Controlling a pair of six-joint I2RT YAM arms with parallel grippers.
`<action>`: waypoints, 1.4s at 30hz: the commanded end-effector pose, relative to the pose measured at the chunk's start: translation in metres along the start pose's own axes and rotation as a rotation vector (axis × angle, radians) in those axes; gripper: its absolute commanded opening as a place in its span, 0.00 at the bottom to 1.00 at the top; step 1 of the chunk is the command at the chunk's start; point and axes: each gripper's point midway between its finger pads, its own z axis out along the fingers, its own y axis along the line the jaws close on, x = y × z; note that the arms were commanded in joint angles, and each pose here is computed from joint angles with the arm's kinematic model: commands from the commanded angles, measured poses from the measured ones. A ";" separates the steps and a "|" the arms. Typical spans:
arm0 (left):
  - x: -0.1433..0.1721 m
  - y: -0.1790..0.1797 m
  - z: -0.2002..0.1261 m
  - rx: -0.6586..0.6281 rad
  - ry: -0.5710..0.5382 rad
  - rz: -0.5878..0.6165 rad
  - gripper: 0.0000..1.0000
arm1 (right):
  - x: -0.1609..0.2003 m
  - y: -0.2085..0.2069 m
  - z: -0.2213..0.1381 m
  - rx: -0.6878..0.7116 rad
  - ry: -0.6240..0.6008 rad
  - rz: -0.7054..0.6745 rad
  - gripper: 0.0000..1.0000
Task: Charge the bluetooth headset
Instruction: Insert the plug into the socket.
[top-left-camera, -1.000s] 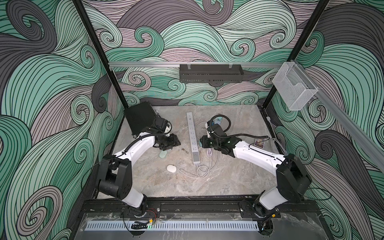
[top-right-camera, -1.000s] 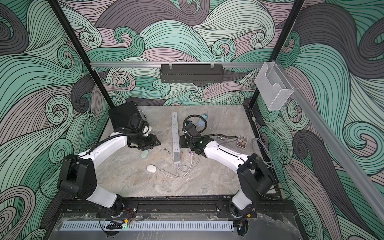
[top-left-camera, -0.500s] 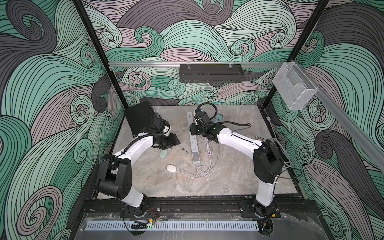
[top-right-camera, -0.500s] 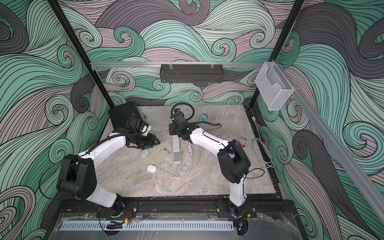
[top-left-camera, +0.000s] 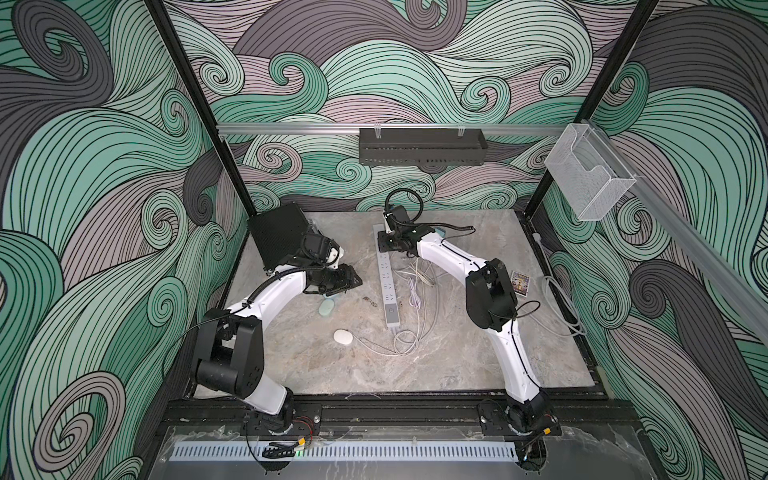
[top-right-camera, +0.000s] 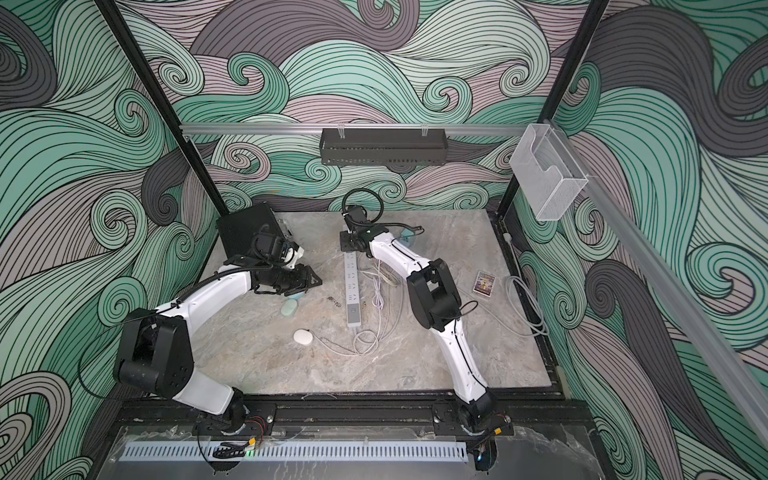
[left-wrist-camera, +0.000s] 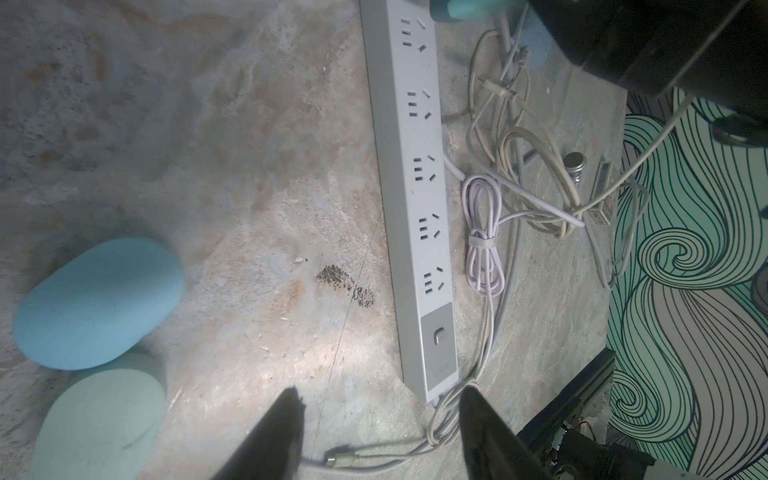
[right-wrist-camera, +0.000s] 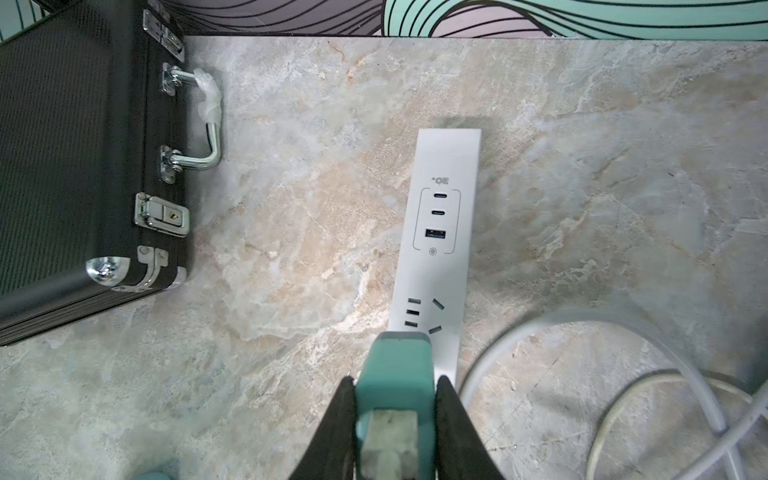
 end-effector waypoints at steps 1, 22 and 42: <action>-0.012 -0.004 -0.001 0.018 -0.019 0.022 0.60 | -0.005 0.004 0.000 -0.036 0.013 -0.014 0.04; -0.010 -0.005 0.002 0.039 -0.002 0.014 0.59 | -0.002 -0.018 0.026 0.006 0.026 -0.001 0.03; -0.008 -0.006 0.003 0.053 0.001 0.012 0.59 | 0.029 -0.022 0.048 0.097 0.134 -0.001 0.01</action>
